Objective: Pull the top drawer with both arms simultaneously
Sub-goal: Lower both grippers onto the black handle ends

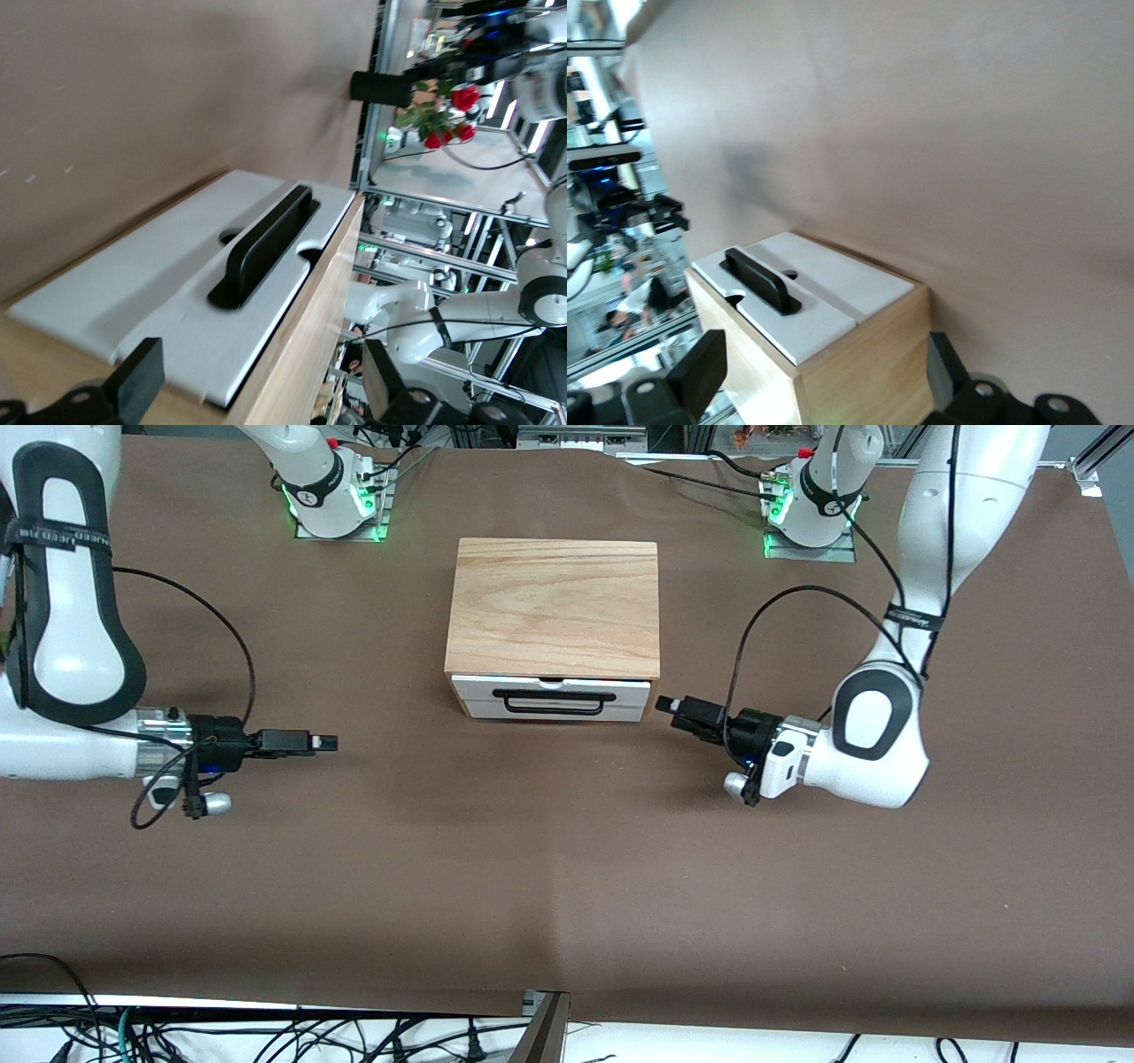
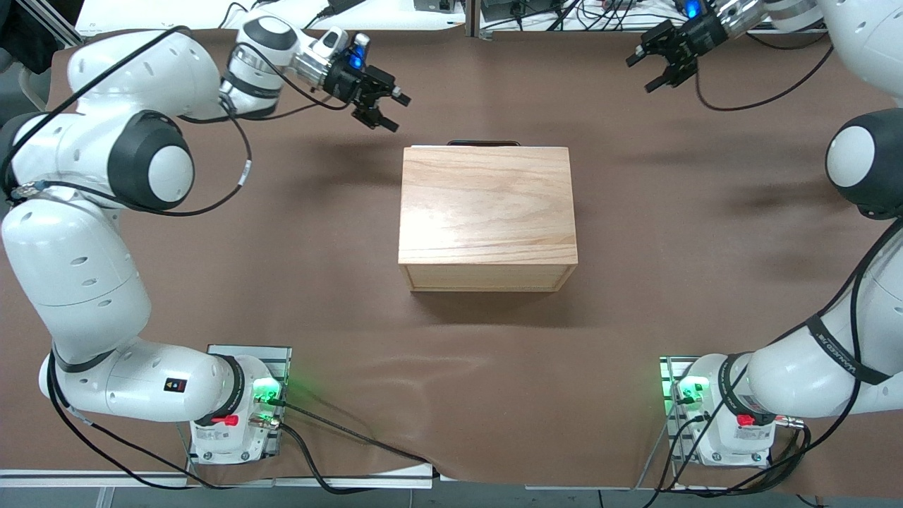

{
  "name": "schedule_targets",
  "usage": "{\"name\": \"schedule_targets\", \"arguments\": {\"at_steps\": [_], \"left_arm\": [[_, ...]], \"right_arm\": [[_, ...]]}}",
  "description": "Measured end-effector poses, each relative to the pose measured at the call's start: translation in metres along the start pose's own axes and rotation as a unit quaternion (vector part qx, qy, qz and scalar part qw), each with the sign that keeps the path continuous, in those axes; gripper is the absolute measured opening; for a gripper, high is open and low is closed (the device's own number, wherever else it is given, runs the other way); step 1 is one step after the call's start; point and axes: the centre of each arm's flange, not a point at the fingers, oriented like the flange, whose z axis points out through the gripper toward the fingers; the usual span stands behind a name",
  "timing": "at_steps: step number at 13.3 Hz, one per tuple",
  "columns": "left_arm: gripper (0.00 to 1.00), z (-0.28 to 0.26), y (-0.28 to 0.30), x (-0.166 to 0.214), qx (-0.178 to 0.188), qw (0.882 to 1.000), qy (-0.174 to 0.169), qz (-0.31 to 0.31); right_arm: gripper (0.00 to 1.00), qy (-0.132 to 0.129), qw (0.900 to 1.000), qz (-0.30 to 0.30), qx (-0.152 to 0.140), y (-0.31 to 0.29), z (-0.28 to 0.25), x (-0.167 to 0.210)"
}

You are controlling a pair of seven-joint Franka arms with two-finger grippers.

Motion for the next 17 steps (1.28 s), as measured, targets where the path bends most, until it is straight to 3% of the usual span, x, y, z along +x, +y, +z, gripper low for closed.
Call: {"name": "schedule_targets", "arguments": {"at_steps": [3, 4, 7, 8, 11, 13, 15, 17], "left_arm": [[0.92, 0.037, -0.023, 0.003, -0.085, 0.995, 0.035, 0.048], [0.82, 0.051, -0.037, 0.002, -0.105, 0.992, 0.043, 0.055], [0.8, 0.091, -0.061, 0.0, -0.14, 0.987, 0.055, 0.058], [0.74, 0.101, -0.065, 0.001, -0.149, 0.985, 0.064, 0.063], [0.69, 0.125, -0.079, -0.001, -0.156, 0.983, 0.068, 0.07], [0.43, 0.127, -0.081, -0.002, -0.156, 0.983, 0.067, 0.072], [0.38, 0.125, -0.082, -0.002, -0.155, 0.983, 0.068, 0.071], [0.18, 0.124, -0.085, -0.003, -0.155, 0.983, 0.069, 0.067]], "right_arm": [[1.0, 0.001, 0.995, -0.036, 0.089, 0.018, 0.042, -0.007], [1.0, 0.003, 0.992, -0.052, 0.114, 0.024, 0.058, -0.01], [1.0, 0.007, 0.982, -0.086, 0.17, 0.025, 0.111, -0.01], [1.0, 0.005, 0.978, -0.093, 0.185, 0.02, 0.131, -0.01], [1.0, -0.017, 0.974, -0.104, 0.202, 0.002, 0.186, -0.015], [1.0, -0.031, 0.973, -0.113, 0.198, -0.004, 0.21, -0.02], [1.0, -0.034, 0.97, -0.126, 0.204, -0.002, 0.226, -0.022], [1.0, -0.04, 0.968, -0.129, 0.211, -0.001, 0.244, -0.025]]}}
